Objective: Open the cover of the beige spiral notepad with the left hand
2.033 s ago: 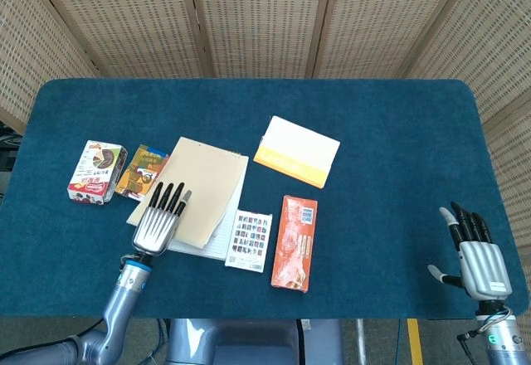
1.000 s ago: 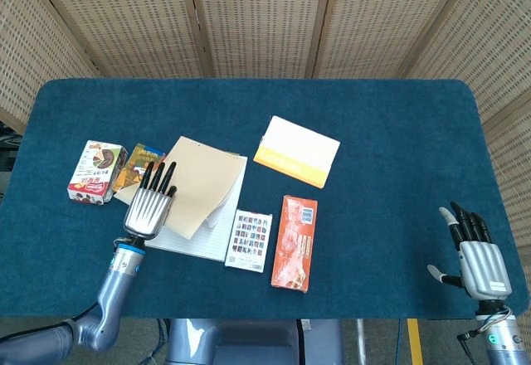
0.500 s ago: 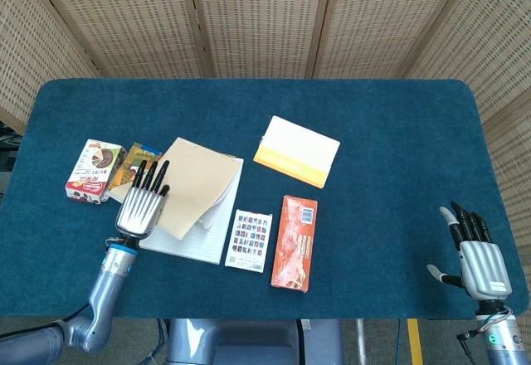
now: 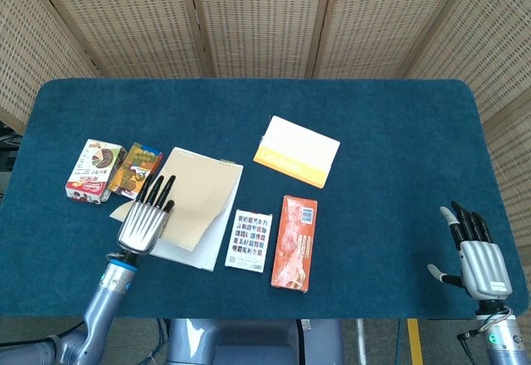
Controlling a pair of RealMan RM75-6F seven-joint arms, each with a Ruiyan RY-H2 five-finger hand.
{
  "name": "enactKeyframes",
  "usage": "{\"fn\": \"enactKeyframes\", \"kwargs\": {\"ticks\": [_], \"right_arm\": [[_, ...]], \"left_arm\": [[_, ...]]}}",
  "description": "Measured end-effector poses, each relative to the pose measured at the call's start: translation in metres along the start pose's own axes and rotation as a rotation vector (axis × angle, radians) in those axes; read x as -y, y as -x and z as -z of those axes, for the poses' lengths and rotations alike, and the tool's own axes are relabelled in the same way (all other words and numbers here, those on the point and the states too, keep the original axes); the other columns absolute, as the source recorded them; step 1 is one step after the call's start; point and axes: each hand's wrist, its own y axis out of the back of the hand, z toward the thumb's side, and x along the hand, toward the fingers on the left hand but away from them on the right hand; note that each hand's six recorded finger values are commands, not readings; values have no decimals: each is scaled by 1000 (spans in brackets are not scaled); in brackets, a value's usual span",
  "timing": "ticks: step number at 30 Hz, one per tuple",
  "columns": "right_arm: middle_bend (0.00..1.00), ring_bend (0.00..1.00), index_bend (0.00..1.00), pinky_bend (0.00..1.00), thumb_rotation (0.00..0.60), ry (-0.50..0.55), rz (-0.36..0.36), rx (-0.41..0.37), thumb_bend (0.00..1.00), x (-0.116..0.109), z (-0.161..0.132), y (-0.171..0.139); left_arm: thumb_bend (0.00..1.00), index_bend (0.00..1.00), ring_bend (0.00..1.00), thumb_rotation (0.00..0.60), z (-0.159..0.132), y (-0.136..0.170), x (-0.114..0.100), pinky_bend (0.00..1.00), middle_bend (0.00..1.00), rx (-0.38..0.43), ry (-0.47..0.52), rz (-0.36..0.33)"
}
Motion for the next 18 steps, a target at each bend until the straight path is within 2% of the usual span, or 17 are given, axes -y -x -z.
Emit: {"fn": "enactKeyframes", "kwargs": {"ticks": [18], "right_arm": [[0, 0, 0, 0, 600, -3, -4, 0, 2, 1, 0, -1]], "left_arm": [[645, 824, 0, 600, 0, 58, 0, 0, 0, 44, -5, 39]]}}
